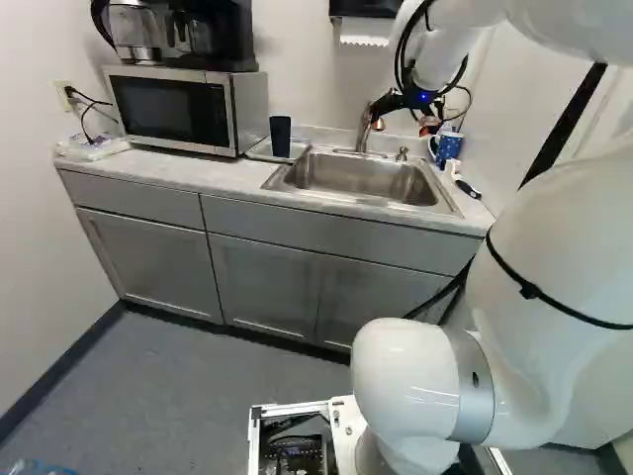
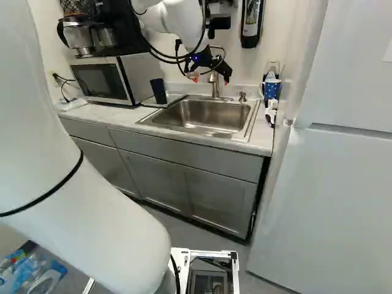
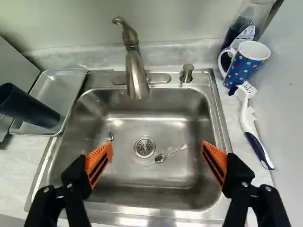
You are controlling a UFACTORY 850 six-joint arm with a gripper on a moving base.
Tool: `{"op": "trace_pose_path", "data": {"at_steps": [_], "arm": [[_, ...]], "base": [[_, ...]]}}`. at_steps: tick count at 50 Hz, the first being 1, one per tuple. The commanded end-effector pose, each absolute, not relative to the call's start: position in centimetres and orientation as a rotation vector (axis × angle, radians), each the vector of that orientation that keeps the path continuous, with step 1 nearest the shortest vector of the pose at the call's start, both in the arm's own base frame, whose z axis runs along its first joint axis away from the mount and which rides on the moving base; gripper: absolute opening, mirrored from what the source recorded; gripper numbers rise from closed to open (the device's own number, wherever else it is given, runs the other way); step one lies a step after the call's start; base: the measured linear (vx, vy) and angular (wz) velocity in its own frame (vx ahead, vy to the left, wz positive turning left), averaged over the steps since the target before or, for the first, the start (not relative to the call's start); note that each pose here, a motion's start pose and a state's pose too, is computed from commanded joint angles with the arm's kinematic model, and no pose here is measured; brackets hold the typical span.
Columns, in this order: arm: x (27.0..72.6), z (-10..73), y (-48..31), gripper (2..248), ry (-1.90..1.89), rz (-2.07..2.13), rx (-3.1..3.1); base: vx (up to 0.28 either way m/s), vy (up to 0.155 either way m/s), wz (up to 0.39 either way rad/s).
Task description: Rinse the cup and place it in the tray
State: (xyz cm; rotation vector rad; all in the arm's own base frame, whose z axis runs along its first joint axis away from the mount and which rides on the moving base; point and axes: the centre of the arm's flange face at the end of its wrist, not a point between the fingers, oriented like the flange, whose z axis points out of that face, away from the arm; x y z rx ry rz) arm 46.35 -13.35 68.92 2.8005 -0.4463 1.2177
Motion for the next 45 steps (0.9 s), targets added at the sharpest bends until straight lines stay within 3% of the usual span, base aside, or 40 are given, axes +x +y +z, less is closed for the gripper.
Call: {"op": "trace_pose_path", "data": {"at_steps": [45], "arm": [[46.35, 68.92, -13.35, 247, -0.446, 1.218, 2.801]], "base": [[0.000, 0.000, 0.000]]}}
